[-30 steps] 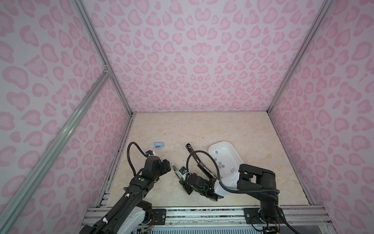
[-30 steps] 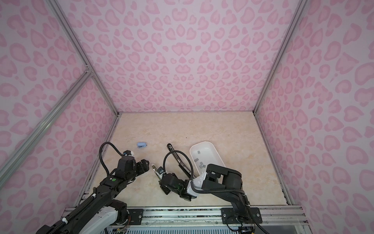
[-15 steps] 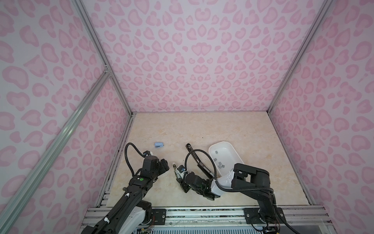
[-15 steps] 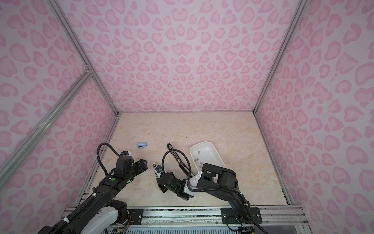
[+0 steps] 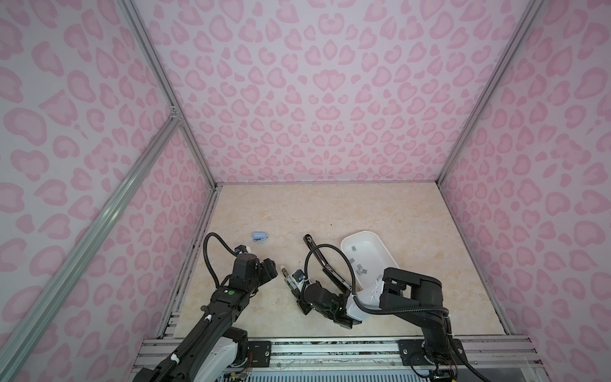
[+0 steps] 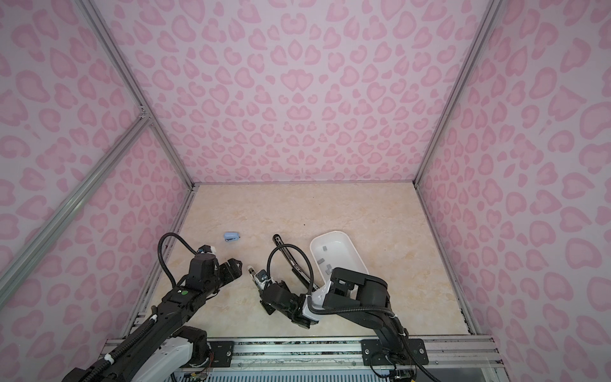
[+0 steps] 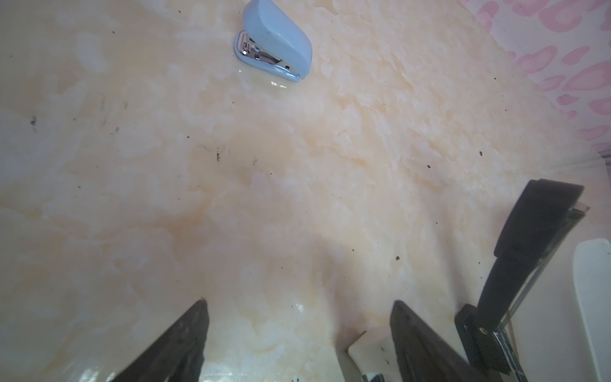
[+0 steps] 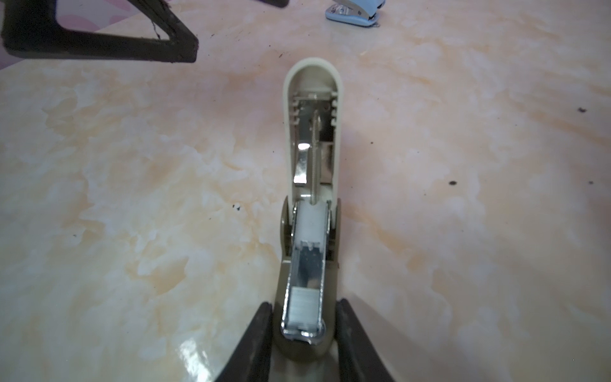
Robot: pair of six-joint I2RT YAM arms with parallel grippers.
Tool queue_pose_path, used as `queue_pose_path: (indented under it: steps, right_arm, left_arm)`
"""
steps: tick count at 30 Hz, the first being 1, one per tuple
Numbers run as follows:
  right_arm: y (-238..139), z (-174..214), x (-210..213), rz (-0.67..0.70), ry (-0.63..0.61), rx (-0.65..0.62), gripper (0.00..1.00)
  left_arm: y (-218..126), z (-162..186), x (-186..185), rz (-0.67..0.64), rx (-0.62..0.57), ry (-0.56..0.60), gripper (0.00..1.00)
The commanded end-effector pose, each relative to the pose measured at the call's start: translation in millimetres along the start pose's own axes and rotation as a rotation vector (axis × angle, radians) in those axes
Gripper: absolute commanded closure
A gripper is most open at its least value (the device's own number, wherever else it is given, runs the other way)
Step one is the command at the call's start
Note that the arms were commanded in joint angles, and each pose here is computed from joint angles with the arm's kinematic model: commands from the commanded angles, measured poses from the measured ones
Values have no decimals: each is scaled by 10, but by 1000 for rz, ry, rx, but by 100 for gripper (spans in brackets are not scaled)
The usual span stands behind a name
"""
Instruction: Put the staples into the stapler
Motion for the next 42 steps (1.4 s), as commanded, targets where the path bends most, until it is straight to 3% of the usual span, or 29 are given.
queue_pose_path:
  steps: [1,7,21,42]
  right_arm:
    - [-3,442,-47,12,-66,224,66]
    - [-8,476,-69,30,-67,235,63]
    - [-10,521,-97,31,-51,234,71]
    - [31,503,-82,-5,-21,218,72]
  left_arm:
    - [20,-29,-9,-2,-9,-23,13]
    - [52,-52,4,-16,-8,-45,13]
    - [154,-45,66,-55,14,-69,13]
    - [331,141,-146,116,180,-2,18]
Point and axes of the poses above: each gripper's point midway between its finger pads, its own y axis out along the fingers, its own x axis along the line the jaws close on, z = x × y, the point moved 8 cm from there along -y, back along the fingers, and after that the axes turned 8 degrees about -y, right-handed, at the moved point
